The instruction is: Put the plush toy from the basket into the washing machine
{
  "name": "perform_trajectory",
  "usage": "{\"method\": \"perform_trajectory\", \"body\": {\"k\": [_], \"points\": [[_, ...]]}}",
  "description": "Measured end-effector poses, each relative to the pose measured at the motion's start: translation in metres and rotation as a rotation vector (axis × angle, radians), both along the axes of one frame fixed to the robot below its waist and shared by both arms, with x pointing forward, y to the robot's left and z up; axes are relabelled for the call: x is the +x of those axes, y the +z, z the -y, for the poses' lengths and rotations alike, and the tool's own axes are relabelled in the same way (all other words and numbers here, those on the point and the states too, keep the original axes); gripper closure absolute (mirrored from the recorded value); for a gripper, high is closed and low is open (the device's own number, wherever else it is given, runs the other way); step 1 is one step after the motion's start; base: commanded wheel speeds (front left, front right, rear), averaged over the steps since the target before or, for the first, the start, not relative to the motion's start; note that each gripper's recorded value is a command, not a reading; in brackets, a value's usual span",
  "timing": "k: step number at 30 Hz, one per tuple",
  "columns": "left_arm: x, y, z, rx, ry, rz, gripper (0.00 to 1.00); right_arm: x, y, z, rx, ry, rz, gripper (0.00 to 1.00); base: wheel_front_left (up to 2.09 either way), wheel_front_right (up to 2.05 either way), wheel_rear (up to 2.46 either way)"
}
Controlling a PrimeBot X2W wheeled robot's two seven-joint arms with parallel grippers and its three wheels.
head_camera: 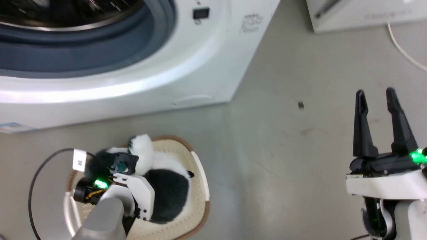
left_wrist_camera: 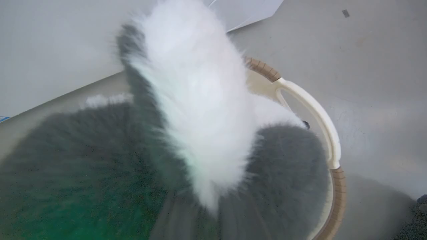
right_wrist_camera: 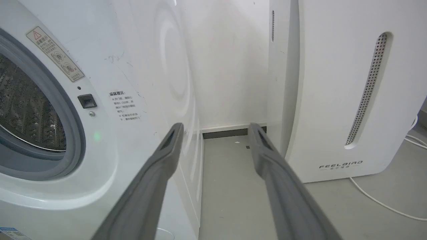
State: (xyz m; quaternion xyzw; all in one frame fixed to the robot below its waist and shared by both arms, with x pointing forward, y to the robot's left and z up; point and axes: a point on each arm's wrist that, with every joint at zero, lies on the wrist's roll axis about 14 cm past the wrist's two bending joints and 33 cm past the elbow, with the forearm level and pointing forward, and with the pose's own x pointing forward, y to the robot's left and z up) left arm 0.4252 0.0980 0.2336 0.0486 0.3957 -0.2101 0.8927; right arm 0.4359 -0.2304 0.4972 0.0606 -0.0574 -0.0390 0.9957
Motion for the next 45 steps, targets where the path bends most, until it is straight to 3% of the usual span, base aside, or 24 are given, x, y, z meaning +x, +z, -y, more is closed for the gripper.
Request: {"method": "perform_trajectory", "body": {"k": [13,26,35,45], "points": [[-0.009,0.108,-0.018,-0.144,0.149,0.325,1.0,-0.024,0.044,-0.03,0.021,0.082,0.106,0.0,0.0,0.0,0.0],[-0.004,0.213,-0.038,-0.253,0.265,0.667,1.0,-0.034,0.059,-0.046,0.029,0.128,0.147,0.0,0.0,0.0,0.0],[0.032,0.282,-0.042,-0.291,0.247,0.903,1.0,-0.03,0.045,-0.043,0.029,0.117,0.109,0.0,0.0,0.0,0.0],[0.118,0.314,-0.046,-0.298,0.193,1.036,1.0,-0.007,0.03,-0.028,0.021,0.079,0.084,0.0,0.0,0.0,0.0]]}}
